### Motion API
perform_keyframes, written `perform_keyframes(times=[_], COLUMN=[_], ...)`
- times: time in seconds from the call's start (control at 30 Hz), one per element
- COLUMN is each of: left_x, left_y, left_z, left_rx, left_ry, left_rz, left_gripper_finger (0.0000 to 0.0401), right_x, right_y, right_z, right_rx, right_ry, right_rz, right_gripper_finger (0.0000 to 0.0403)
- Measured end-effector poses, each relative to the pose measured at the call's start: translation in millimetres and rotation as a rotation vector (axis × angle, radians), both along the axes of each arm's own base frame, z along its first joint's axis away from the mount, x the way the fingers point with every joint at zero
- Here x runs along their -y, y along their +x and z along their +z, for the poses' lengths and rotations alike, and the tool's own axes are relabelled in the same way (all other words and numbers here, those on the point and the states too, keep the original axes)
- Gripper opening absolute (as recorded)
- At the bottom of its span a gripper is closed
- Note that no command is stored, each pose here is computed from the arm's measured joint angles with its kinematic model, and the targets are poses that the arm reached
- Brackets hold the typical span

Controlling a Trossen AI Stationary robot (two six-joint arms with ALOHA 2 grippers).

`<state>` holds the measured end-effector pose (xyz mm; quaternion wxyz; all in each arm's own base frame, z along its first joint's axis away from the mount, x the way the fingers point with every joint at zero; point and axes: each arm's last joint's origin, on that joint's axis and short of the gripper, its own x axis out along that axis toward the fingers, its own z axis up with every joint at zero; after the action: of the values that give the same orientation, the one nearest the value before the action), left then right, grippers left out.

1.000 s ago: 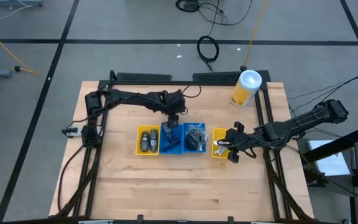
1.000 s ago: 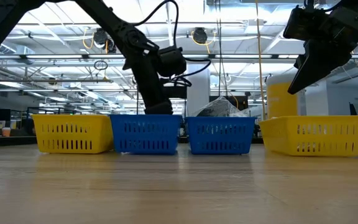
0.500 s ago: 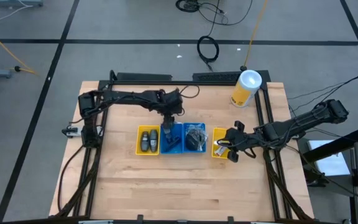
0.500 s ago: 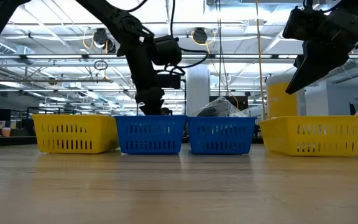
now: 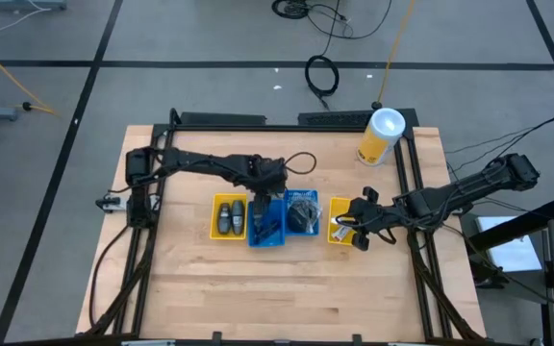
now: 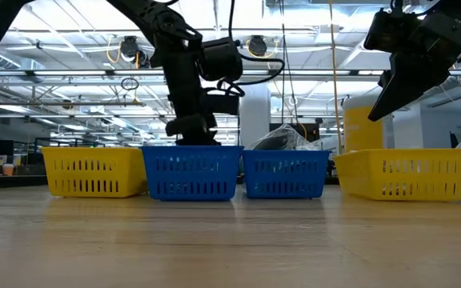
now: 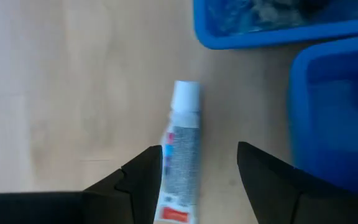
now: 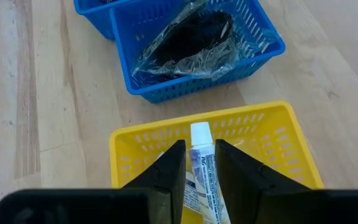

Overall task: Pick & Place Travel size toiletries
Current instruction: Put the toothpaste into the right yellow bin

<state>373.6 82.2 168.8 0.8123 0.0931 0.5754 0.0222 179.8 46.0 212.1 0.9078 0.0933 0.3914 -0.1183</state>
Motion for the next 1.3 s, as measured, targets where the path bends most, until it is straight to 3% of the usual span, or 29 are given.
perform_keyframes(times=[0.17, 0.6, 0.9, 1.3], left_x=[-2, -26, -27, -29], left_y=[0, -4, 5, 3], left_z=[1, 1, 1, -8], left_rx=[-0.025, 0.033, 0.132, 0.088], left_ry=[0.122, -0.042, -0.093, -0.116], left_rz=[0.005, 0.022, -0.012, 0.021], left_gripper_finger=[0.0207, 0.0207, 0.0207, 0.0207], right_x=[0, 0, 0, 0], right_y=[0, 0, 0, 0], right_z=[0, 0, 0, 0], right_rx=[0.0, 0.0, 0.001, 0.001], right_ry=[0.002, 0.004, 0.003, 0.005], right_rz=[-0.002, -0.003, -0.003, -0.004], right_gripper_finger=[0.0077, 0.0077, 0.0077, 0.0077])
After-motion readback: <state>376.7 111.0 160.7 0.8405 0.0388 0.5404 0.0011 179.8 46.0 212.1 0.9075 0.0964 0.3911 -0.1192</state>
